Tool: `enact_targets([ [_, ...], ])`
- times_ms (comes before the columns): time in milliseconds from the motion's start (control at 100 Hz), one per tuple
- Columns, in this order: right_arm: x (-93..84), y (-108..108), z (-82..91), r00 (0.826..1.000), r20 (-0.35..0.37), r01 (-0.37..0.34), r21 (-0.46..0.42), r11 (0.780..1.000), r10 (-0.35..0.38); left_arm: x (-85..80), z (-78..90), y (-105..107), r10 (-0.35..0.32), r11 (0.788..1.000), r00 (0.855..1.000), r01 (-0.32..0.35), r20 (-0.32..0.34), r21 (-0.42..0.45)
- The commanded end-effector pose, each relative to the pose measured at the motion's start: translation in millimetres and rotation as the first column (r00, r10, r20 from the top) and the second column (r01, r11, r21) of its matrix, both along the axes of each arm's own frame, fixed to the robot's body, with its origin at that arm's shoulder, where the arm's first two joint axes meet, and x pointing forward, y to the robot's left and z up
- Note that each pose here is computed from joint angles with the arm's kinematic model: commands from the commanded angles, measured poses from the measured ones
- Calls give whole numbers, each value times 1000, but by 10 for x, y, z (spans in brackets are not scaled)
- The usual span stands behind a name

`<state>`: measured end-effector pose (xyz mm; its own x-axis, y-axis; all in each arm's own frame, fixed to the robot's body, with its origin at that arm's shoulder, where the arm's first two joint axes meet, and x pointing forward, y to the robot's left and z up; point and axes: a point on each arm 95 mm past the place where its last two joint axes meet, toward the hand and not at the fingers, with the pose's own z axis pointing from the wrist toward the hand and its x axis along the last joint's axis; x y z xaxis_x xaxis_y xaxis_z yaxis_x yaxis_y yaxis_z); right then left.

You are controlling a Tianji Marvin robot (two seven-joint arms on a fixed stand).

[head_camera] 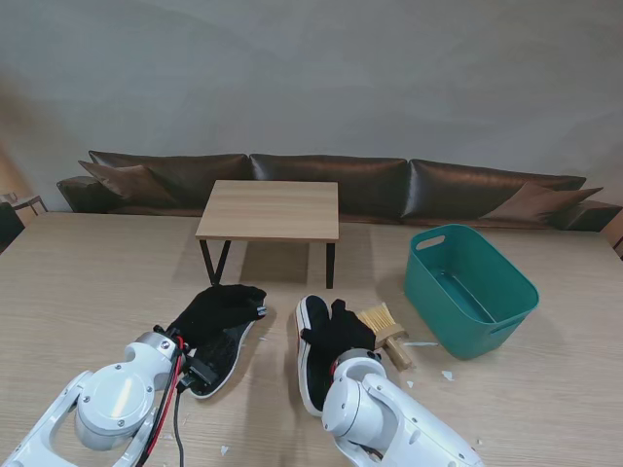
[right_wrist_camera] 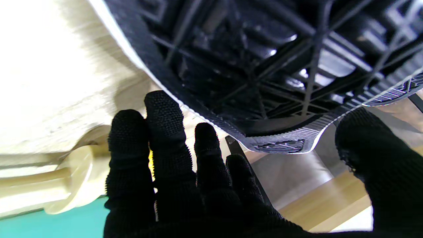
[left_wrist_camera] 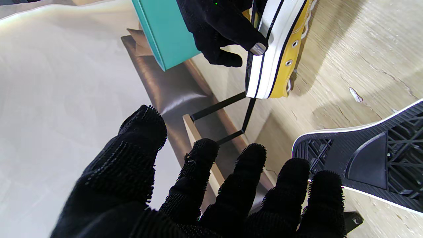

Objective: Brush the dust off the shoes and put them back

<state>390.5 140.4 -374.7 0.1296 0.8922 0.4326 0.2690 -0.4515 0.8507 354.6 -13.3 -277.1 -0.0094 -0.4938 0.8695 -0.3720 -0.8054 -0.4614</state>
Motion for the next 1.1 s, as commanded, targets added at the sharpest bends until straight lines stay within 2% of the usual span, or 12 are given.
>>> enact_targets([
  [0,-8,34,8,1000,-2,-9,8,1000,9,-10,-9,-21,-15,1000,1000,15,-13,-6],
  [370,9,35,37,1000,19,-8,18,1000,8,-10,-12,-21,-15,1000,1000,15,-12,-6],
  [580,11,-28,137,999,47,-3,29,1000,2,-7,-13,-12,-13,1000,1000,13,-7,1],
  [750,-11,-160,247,998,67,-7,34,999,5,0,-27,-4,-14,1000,1000,14,-7,16],
  [890,-45,-337,352,996,81,-37,-14,999,38,3,-38,1,-16,1000,1000,16,-7,26],
  [1090,-72,-594,462,990,110,-77,-130,989,92,-3,-48,13,-20,999,1000,20,-6,40],
])
